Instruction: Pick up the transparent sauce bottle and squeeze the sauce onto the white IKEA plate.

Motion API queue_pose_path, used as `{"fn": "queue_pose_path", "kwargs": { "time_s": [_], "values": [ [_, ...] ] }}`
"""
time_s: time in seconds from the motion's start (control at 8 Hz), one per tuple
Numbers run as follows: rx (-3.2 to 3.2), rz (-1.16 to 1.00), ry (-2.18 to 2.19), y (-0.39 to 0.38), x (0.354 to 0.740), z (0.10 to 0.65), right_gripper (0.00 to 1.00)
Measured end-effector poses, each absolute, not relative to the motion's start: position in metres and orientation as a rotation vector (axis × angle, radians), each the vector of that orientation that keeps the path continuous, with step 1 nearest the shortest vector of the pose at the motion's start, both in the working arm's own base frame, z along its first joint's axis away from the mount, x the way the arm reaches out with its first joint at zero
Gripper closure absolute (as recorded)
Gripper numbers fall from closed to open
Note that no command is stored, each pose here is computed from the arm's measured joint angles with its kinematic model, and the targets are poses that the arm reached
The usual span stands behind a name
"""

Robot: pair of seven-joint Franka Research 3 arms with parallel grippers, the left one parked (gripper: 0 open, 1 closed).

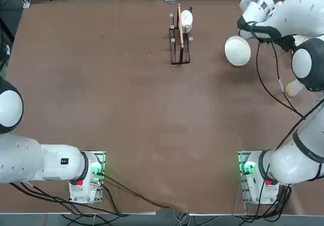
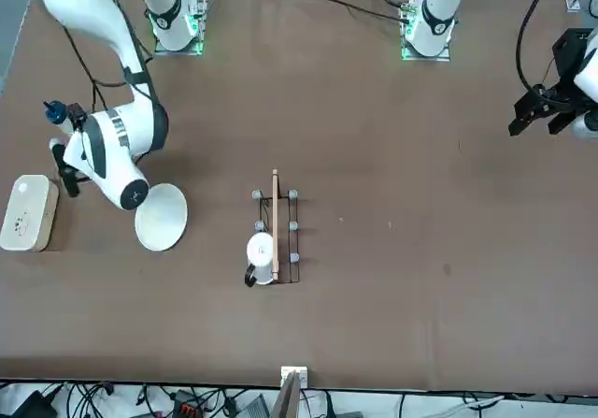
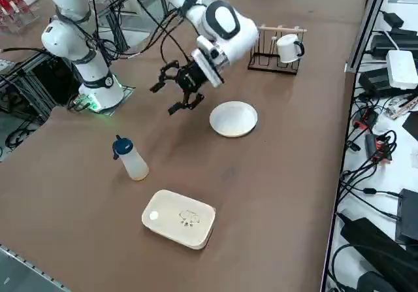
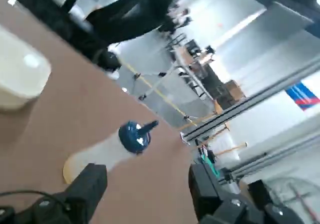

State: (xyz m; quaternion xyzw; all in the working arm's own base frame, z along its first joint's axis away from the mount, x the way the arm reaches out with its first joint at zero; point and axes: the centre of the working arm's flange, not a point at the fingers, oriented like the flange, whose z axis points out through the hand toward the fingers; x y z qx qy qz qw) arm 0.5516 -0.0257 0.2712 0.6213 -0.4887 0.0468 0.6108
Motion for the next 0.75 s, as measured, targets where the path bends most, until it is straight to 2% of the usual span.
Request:
{"fn": "queue_pose_path", "kwargs": {
  "time_s": [0.38, 0.75],
  "values": [
    [1.174, 0.347, -1.31, -0.066, 0.547, 0.223, 0.01],
    [1.013, 0.511, -1.371, -0.083, 0.527, 0.177, 0.01]
  ]
}}
